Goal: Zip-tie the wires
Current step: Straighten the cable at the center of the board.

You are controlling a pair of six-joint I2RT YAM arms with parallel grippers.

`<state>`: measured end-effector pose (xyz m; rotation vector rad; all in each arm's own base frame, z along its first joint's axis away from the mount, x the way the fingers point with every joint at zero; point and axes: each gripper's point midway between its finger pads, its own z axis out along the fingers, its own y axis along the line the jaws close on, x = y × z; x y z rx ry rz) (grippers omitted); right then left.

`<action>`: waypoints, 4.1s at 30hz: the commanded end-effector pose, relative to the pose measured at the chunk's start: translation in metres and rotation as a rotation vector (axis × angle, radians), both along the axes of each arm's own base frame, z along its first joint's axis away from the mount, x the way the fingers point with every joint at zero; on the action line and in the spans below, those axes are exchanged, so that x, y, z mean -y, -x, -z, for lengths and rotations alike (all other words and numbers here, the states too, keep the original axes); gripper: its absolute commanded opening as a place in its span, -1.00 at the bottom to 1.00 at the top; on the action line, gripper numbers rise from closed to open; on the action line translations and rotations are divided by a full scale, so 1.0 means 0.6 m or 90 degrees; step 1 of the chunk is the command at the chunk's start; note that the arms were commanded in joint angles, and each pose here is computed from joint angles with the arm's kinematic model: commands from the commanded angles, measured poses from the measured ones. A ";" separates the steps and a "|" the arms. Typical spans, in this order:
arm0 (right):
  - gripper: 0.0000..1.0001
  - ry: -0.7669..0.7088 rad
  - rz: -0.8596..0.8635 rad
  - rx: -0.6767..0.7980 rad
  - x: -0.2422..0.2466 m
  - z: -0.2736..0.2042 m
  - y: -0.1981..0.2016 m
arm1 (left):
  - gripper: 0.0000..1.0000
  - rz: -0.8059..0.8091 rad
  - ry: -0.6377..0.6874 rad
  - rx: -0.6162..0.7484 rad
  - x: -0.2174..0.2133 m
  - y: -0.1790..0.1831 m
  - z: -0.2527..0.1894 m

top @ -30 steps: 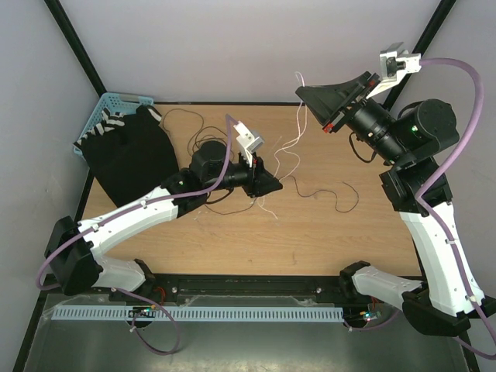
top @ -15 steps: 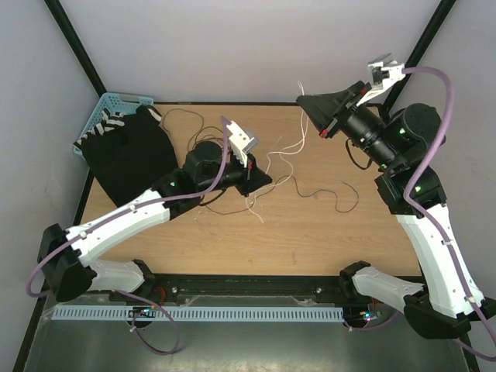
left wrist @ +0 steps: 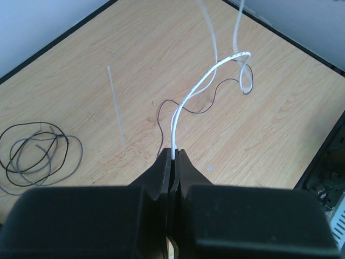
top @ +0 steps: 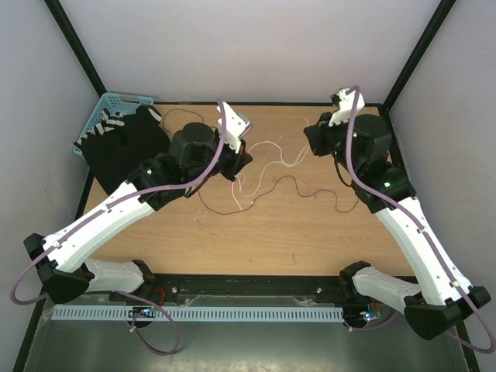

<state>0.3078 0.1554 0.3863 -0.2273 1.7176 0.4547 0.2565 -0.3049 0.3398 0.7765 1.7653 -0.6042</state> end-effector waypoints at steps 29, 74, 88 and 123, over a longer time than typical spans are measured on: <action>0.66 -0.180 -0.461 -0.004 -0.122 -0.041 0.224 | -1.00 -0.063 0.131 0.053 -0.003 -0.015 -0.172; 0.59 -0.091 -0.324 -0.130 -0.073 0.193 0.214 | -1.00 -0.291 0.014 0.026 -0.171 -0.094 -0.053; 0.61 0.038 -0.453 -0.147 -0.238 0.271 0.279 | -1.00 -0.320 0.009 -0.097 -0.226 -0.116 0.065; 0.68 0.214 -0.517 -0.074 -0.533 0.515 0.202 | -1.00 -0.331 0.031 -0.175 -0.299 -0.102 0.133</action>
